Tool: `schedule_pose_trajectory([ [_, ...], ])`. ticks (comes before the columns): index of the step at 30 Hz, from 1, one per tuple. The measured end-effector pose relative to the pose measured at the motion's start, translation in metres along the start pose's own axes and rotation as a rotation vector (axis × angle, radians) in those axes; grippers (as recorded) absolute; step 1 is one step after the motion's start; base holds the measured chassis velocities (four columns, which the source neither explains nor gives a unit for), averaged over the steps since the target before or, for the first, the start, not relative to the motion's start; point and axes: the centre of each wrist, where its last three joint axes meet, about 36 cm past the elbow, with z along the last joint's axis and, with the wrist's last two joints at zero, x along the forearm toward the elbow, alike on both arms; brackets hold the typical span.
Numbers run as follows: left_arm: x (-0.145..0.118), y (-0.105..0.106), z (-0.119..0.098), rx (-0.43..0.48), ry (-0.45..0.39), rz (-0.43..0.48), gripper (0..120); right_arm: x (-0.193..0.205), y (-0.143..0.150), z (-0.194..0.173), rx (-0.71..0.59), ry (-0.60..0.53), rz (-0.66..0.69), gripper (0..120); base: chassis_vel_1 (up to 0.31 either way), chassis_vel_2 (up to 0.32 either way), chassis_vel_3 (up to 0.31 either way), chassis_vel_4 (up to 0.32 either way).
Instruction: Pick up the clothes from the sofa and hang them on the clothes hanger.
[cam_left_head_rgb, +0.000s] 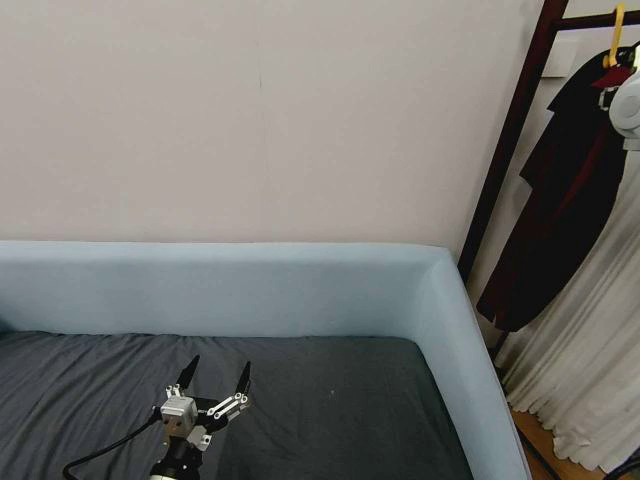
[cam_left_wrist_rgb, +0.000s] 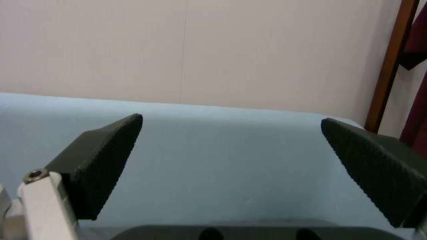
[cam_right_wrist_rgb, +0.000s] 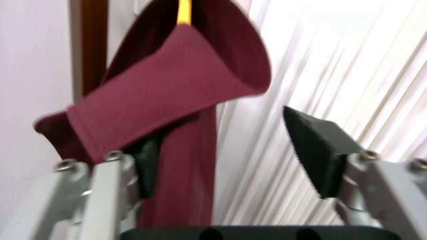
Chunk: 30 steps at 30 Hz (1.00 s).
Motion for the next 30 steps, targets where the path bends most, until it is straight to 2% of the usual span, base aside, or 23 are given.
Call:
schedule_pose_trajectory([
  [2,0.0,0.0,0.0,0.0,0.0,0.0,100,0.013,-0.003,-0.002,-0.001,-0.032,-0.036,79,0.0,0.0,0.0,0.0],
  [3,0.0,0.0,0.0,0.0,0.0,0.0,100,0.013,-0.003,-0.002,-0.001,-0.032,-0.036,79,0.0,0.0,0.0,0.0],
  [5,0.0,0.0,0.0,0.0,0.0,0.0,100,0.028,-0.007,-0.005,-0.006,-0.068,-0.101,90,0.0,0.0,0.0,0.0],
  [9,0.0,0.0,0.0,0.0,0.0,0.0,100,0.051,-0.014,-0.005,0.0,-0.113,-0.177,99,0.0,0.0,0.0,0.0],
  [17,0.0,0.0,0.0,0.0,0.0,0.0,100,0.093,-0.027,0.007,-0.008,-0.155,-0.298,100,0.0,0.0,0.0,0.0],
  [19,0.0,0.0,0.0,0.0,0.0,0.0,100,0.114,-0.042,0.015,-0.022,-0.181,-0.352,100,0.0,0.0,0.0,0.0],
  [21,0.0,0.0,0.0,0.0,0.0,0.0,100,0.136,-0.057,0.033,-0.028,-0.245,-0.408,100,0.0,0.0,0.0,0.0],
  [23,0.0,0.0,0.0,0.0,0.0,0.0,100,0.144,-0.06,0.042,-0.023,-0.285,-0.42,100,0.0,0.0,0.0,0.0],
  [24,0.0,0.0,0.0,0.0,0.0,0.0,100,0.152,-0.06,0.06,-0.011,-0.337,-0.439,100,0.0,0.0,0.0,0.0],
  [25,0.0,0.0,0.0,0.0,0.0,0.0,100,0.152,-0.06,0.06,-0.011,-0.337,-0.439,100,0.0,0.0,0.0,0.0],
  [28,0.0,0.0,0.0,0.0,0.0,0.0,100,0.163,-0.052,0.094,-0.019,-0.396,-0.504,100,0.0,0.0,0.0,0.0],
  [30,0.0,0.0,0.0,0.0,0.0,0.0,100,0.166,-0.05,0.098,-0.046,-0.411,-0.51,100,0.0,0.0,0.0,0.0],
])
